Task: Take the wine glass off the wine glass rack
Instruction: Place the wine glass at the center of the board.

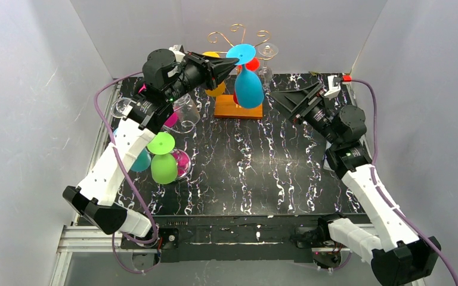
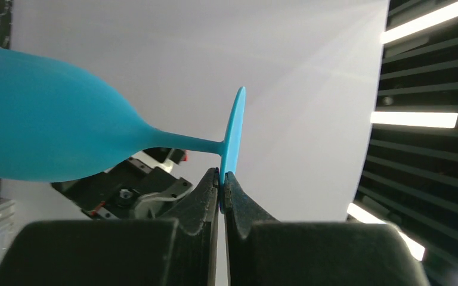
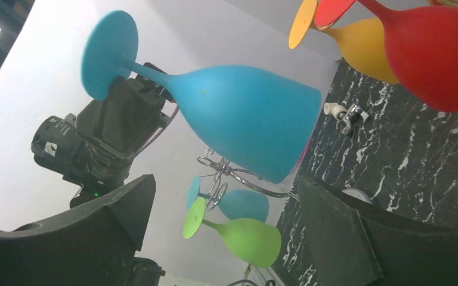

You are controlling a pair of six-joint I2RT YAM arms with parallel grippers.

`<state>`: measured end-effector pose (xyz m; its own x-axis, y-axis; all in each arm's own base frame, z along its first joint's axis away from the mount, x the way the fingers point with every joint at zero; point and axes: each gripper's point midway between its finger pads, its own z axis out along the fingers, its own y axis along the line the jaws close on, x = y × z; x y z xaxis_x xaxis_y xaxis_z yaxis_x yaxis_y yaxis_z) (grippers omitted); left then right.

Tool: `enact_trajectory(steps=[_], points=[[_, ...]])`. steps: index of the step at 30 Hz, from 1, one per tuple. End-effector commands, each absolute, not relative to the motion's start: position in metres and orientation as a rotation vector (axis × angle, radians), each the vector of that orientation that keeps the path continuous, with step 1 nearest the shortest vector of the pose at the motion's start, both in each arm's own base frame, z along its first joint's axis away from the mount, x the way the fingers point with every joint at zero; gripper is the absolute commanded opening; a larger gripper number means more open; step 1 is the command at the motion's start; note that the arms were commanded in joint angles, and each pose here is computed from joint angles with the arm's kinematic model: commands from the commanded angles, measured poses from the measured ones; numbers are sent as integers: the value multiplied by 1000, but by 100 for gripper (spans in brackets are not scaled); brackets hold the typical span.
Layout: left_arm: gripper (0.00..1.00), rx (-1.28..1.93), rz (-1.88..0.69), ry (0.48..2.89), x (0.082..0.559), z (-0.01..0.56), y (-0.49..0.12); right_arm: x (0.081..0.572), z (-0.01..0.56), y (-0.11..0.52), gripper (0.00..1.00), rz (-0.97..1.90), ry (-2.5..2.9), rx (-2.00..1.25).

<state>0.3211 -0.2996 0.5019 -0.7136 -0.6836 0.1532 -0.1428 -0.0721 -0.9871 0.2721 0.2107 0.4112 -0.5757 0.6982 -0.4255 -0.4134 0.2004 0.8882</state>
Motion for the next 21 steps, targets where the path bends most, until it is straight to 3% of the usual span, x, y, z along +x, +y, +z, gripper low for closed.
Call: enact_trajectory(steps=[1, 21], points=[[0, -925, -1995, 1610, 309, 552, -281, 262, 448, 214, 98, 1642, 1395, 165], [0, -917, -2211, 1514, 292, 584, -290, 259, 489, 218, 98, 1867, 1128, 73]])
